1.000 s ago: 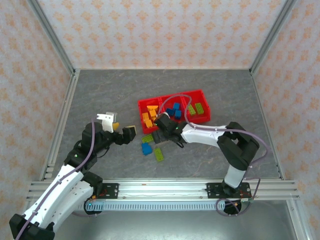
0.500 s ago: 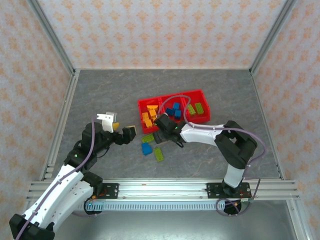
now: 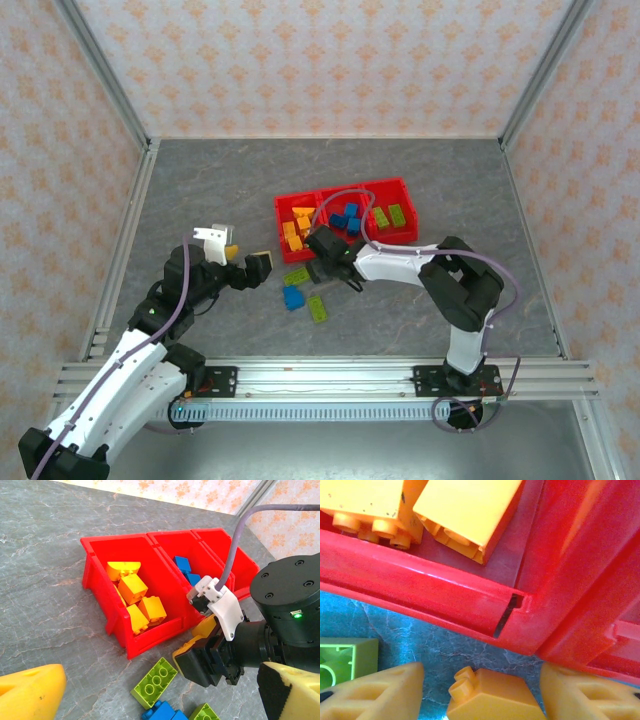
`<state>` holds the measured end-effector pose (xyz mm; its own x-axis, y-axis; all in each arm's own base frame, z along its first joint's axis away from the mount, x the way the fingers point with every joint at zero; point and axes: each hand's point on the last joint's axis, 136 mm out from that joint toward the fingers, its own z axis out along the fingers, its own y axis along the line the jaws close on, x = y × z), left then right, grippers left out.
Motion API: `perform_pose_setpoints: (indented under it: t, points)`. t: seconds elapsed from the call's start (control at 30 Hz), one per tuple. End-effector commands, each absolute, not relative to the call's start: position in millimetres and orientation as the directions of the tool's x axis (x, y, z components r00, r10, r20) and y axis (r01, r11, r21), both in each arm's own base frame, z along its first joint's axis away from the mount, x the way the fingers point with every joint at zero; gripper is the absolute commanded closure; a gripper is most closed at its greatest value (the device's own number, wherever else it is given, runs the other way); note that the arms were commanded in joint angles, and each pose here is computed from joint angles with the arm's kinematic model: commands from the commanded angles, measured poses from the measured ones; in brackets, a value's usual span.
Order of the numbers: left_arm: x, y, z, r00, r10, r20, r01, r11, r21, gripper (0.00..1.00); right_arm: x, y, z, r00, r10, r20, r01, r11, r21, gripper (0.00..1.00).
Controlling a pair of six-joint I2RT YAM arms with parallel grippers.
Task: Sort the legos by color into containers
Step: Pick up the lego from the center of the table, then place the lego in the container.
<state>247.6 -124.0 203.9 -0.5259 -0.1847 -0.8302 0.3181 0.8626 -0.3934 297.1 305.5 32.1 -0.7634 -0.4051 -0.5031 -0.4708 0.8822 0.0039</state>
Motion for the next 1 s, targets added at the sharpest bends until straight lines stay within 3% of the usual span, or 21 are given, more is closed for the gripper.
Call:
perform_pose_setpoints:
  t: [0.0, 0.4, 0.7, 0.97]
  points:
    - [245, -128, 206, -0.519, -0.166, -0.838, 0.345, 0.857, -0.383, 0.01, 304, 307, 36, -0.759, -0.402, -0.513, -0.465, 0.885, -0.006, 0.42]
    - [246, -128, 206, -0.520, -0.165, -0.838, 0.346, 0.856, -0.384, 0.01, 299, 304, 51, -0.786, -0.378, -0.489, -0.436, 0.900, 0.007, 0.68]
    - [246, -129, 205, -0.522, -0.164, -0.837, 0.348, 0.855, -0.385, 0.01, 310, 322, 120, -0.765, -0.288, -0.576, -0.405, 0.911, 0.083, 0.70]
    - [246, -129, 205, -0.523, -0.164, -0.836, 0.348, 0.855, -0.386, 0.01, 349, 349, 157, -0.748, -0.209, -0.630, -0.360, 0.925, 0.121, 0.69]
